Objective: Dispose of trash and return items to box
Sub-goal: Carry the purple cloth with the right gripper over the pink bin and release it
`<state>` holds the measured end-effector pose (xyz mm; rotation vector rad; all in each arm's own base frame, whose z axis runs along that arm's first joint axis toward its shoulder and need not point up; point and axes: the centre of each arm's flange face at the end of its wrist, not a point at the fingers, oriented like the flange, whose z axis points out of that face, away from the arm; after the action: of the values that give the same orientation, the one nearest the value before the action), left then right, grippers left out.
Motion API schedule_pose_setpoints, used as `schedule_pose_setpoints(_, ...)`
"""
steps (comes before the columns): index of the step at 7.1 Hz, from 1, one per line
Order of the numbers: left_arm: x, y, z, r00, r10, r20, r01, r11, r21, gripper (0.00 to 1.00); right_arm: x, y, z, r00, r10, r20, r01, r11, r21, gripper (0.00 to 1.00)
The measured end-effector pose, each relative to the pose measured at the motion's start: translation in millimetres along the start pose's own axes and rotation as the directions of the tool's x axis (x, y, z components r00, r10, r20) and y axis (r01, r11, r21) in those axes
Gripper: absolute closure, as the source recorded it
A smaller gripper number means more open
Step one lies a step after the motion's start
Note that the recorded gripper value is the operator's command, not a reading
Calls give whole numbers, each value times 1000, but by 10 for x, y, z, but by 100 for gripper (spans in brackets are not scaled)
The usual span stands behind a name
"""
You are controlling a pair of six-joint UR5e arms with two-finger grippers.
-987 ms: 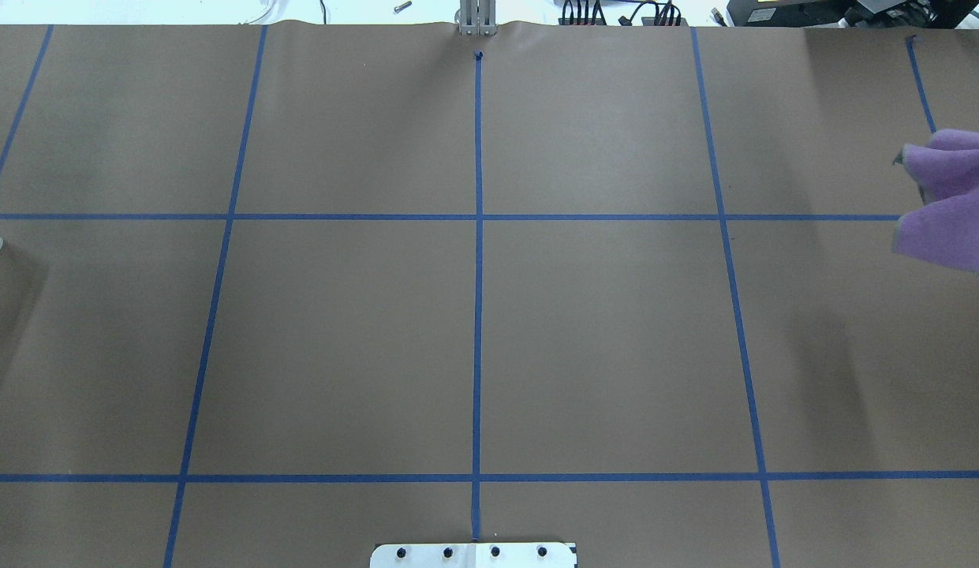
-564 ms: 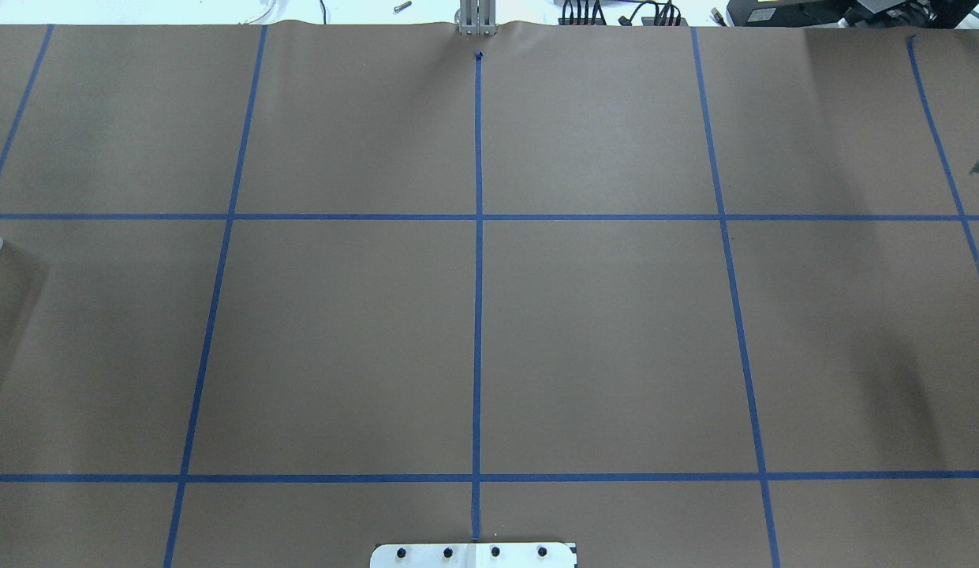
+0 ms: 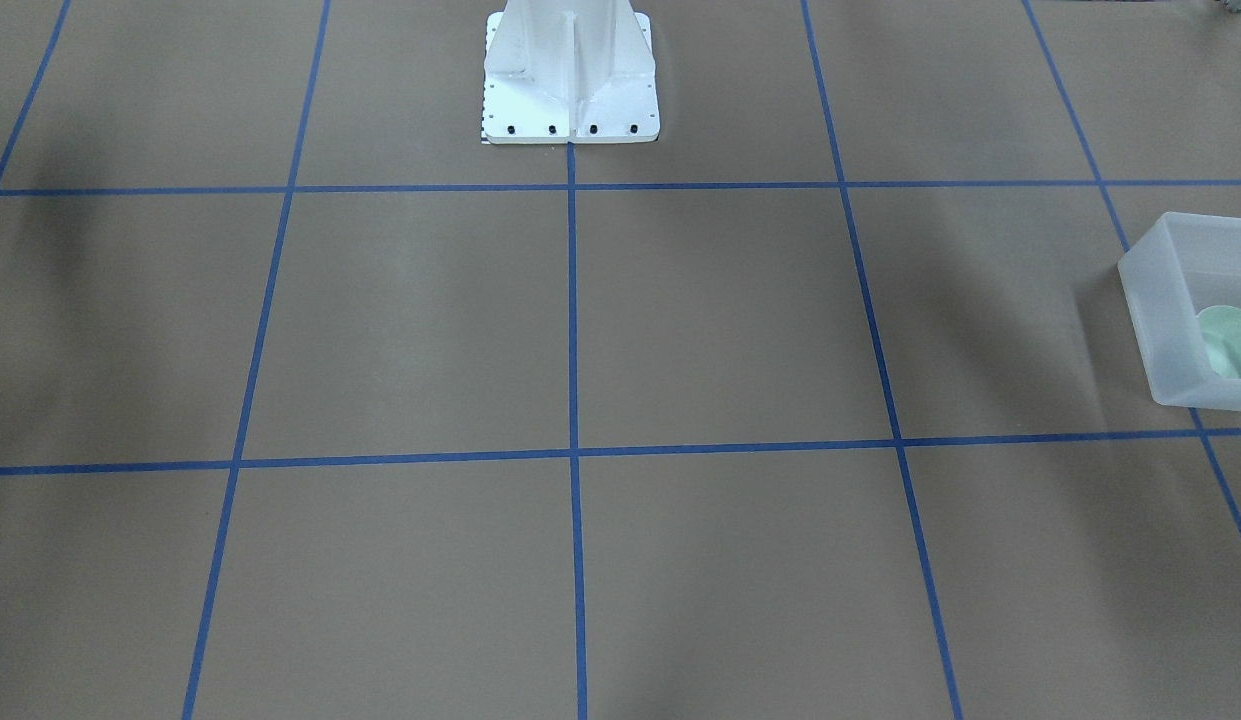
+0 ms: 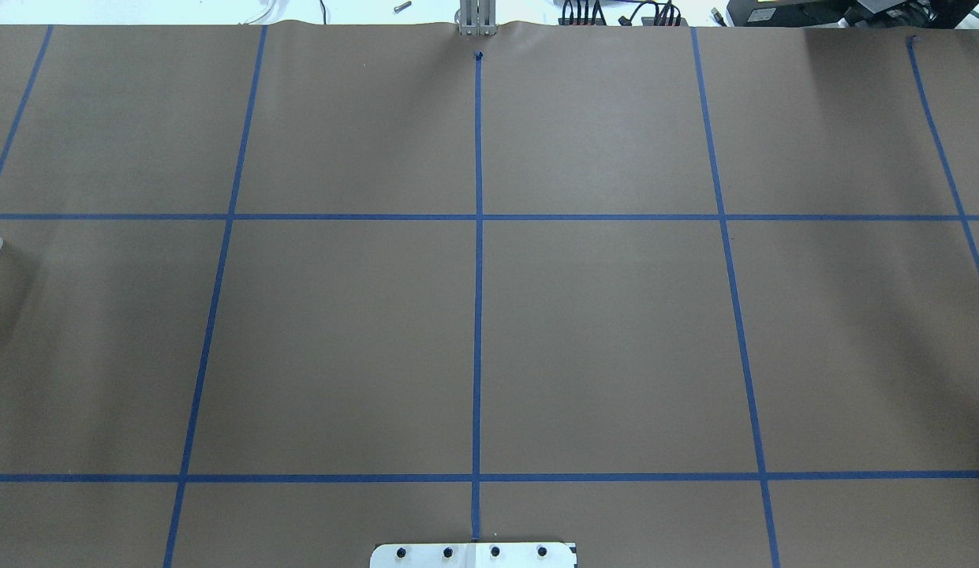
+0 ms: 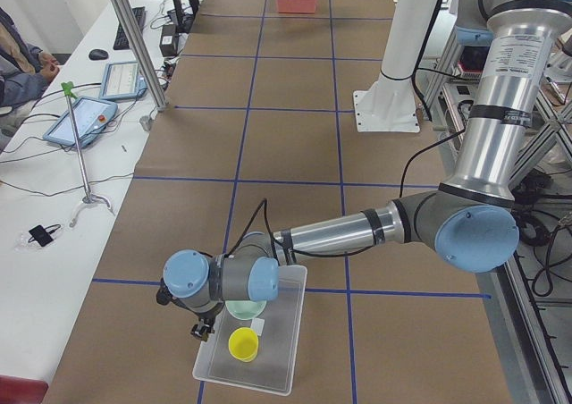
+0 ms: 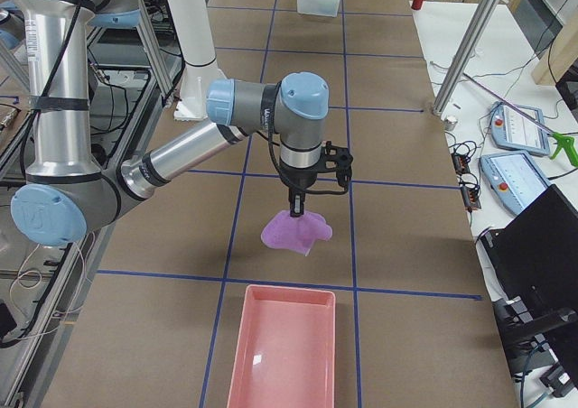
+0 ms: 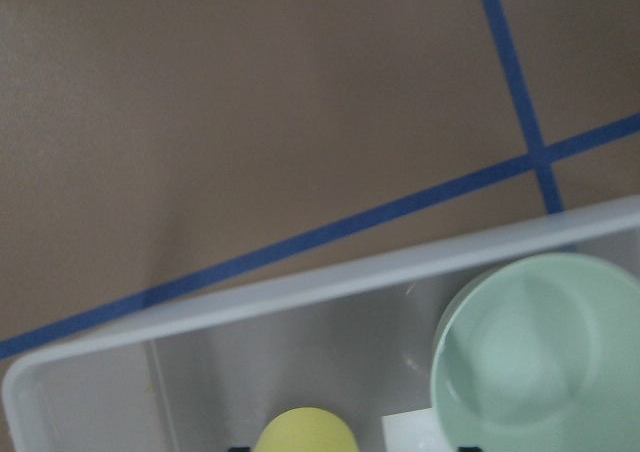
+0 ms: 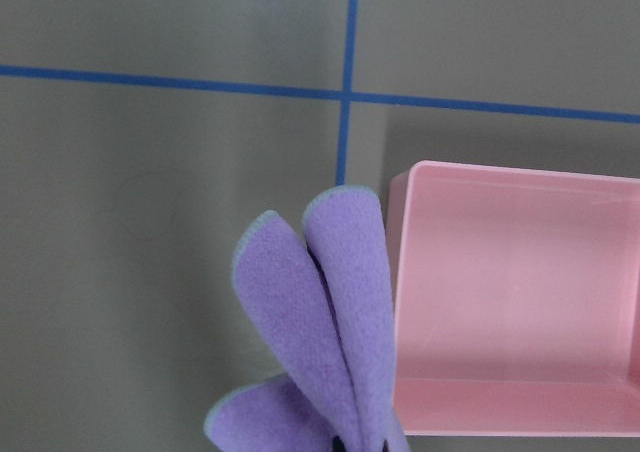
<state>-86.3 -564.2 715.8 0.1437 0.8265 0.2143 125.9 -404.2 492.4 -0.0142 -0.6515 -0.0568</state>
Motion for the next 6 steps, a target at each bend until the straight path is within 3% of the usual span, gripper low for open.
schedule_pose_setpoints(2,848,-185,-476,993,-121,-10,121,991,54,2,762,127,342,1000,-10,21,12,998,-61,100)
schedule_pose_setpoints(3,1433,-261,-640,985,-169,-22,170,984,50,2,1078,200,595,999,-10,33,13,997,-74,100)
schedule_pose_setpoints(5,2420,-237,-897,970,-239,-43,240,971,21,2,1754,341,1346,999,-12,39,15,998,-63,100)
schedule_pose_setpoints(6,2628,-177,-938,966,-253,-48,253,967,11,2,2026,392,1687,999,-12,38,14,998,-54,100)
